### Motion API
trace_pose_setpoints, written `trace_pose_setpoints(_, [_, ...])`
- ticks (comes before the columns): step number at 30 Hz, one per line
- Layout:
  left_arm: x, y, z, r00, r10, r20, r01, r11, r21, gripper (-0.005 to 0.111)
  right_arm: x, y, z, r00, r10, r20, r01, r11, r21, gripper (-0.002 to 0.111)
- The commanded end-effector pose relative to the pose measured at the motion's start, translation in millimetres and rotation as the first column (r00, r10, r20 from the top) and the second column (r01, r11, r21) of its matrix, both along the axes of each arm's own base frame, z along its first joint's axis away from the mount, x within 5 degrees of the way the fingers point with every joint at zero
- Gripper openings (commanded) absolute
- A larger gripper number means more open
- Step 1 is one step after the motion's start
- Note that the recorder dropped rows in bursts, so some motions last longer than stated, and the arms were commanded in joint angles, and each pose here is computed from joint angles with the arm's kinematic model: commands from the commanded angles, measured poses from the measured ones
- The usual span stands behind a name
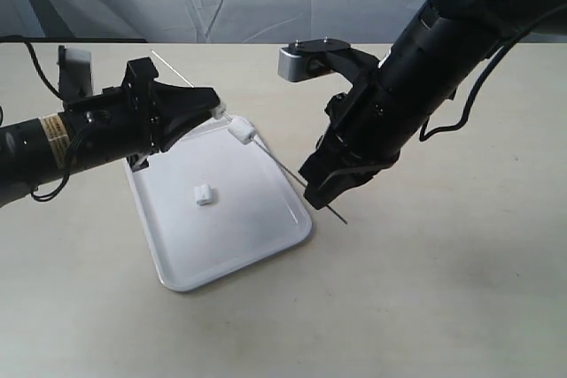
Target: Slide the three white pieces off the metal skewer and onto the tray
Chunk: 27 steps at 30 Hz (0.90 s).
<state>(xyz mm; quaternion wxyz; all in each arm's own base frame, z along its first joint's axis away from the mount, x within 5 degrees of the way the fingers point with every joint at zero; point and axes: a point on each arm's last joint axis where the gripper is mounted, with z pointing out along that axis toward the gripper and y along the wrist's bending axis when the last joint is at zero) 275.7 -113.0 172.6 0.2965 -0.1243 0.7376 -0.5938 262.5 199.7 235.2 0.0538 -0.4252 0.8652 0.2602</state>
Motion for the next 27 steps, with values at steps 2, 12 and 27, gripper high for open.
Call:
trace_pose_setpoints(2, [8.4, 11.6, 3.6, 0.995, 0.096, 0.023, -0.096, 0.995, -0.002, 0.018, -5.8, -2.4, 2.2, 0.999, 0.036, -0.032, -0.036, 0.999, -0.008, -0.001])
trace_pose_setpoints(12, [17.1, 63.3, 1.7, 0.980, 0.193, 0.035, -0.195, 0.980, 0.034, 0.018, -8.7, -4.0, 2.0, 0.997, 0.057, -0.057, -0.058, 0.998, -0.023, -0.001])
trace_pose_setpoints(27, [4.6, 49.0, -30.2, 0.999, 0.030, -0.023, -0.016, 0.896, 0.443, 0.018, -6.4, -3.0, 2.0, 0.999, 0.038, -0.038, -0.038, 0.999, -0.015, -0.001])
